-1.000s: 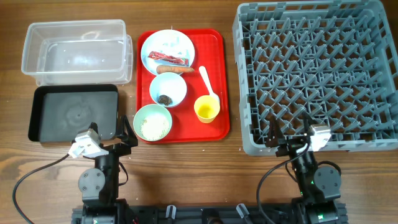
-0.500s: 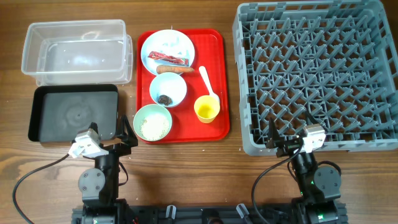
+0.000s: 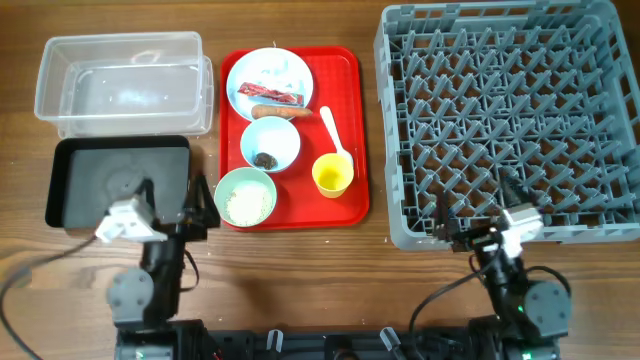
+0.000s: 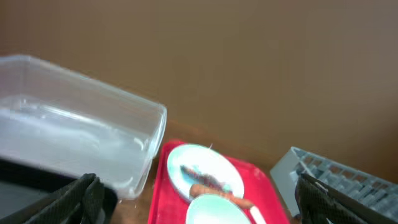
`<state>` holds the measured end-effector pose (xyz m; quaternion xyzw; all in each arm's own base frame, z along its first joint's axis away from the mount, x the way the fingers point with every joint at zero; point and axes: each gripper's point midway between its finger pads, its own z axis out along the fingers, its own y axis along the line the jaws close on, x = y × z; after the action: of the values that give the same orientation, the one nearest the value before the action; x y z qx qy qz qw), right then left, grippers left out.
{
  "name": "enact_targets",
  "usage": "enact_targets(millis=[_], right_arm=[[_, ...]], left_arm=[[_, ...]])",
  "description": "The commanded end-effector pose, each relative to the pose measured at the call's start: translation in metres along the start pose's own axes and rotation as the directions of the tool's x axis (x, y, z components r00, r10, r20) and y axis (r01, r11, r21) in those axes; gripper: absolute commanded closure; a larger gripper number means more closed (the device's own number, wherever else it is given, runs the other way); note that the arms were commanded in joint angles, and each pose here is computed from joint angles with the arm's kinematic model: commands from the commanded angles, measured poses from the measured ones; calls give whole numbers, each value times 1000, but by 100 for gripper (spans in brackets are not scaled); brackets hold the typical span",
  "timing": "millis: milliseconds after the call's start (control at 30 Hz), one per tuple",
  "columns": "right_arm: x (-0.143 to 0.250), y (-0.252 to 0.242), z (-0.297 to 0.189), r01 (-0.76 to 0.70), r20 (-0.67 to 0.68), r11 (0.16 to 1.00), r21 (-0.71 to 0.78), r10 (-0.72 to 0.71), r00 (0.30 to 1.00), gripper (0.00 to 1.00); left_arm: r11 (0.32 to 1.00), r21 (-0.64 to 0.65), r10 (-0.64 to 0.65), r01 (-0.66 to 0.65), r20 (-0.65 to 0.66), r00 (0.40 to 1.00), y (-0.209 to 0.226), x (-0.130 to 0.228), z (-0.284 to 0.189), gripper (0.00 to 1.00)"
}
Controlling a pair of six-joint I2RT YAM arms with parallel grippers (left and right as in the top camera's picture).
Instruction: Sort waste into correct bins and load items into the dishwasher rack
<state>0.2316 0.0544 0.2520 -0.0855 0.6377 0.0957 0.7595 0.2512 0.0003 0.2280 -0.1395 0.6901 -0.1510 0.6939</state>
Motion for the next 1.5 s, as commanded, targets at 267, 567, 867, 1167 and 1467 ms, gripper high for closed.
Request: enact_targets(millis=[267,567,867,1167,1467], right_arm=[[-34,-8,80,7,-290,1000,0,-7,957,0],[48,12,137,-150,-722,985,-91,39,691,0],[76,39,137,-290,-782,941,-175,46,622,0],[78,39,134,-298,-791,940,-165,54,609,0],[81,40,131,-331,-809,936,-120,101,579,0]], left_arm=[[993,-98,17,-65,-430,903,-54,-79,177,0],[993,-82,-14,-81,-785,620,-85,50,302,0],[943,-334,-300,4,-841,450,-65,168,304,0],[852,-497,-379,-163,-801,463,-37,234,292,0],[837,-487,-341,-251,-821,457,-32,265,284,69]])
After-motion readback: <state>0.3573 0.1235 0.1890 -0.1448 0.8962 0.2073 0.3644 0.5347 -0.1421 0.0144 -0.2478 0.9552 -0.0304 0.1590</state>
